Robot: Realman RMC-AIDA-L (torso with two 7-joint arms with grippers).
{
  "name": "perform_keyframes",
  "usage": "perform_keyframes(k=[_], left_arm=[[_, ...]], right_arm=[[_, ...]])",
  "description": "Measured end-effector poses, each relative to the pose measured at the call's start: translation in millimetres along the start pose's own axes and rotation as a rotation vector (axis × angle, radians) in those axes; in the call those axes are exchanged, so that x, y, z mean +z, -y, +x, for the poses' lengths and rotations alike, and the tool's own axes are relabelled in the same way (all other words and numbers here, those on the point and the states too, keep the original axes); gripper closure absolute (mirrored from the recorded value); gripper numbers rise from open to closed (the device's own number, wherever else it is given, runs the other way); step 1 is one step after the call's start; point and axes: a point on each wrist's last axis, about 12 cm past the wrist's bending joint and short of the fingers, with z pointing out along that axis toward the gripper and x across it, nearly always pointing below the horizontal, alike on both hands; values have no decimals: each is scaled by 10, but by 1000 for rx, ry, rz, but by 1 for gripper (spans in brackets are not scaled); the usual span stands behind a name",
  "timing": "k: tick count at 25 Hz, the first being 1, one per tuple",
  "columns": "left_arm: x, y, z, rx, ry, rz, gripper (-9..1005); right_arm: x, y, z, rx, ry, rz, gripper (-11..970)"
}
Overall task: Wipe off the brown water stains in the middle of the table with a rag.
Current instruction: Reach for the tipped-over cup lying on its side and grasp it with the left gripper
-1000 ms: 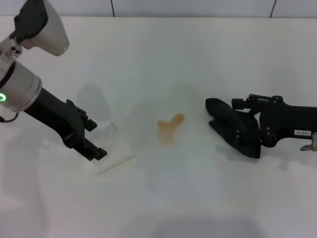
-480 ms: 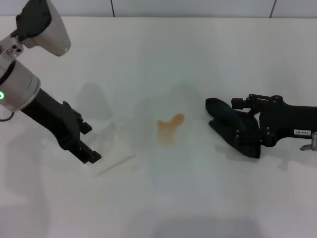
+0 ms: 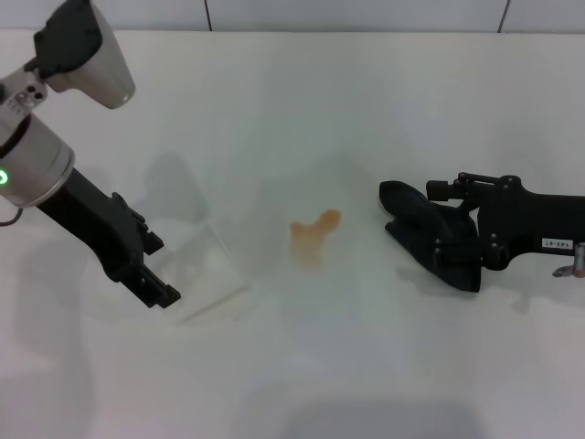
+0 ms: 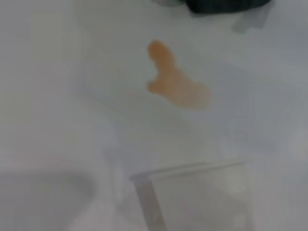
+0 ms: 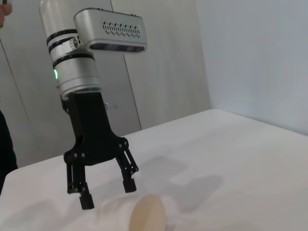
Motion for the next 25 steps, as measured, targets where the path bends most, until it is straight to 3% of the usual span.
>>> perform_keyframes(k=[25], left_arm=[[215,-16,-164,40,65,8,148]], right_arm=[[-4,-12,12,2,0,-5,119]])
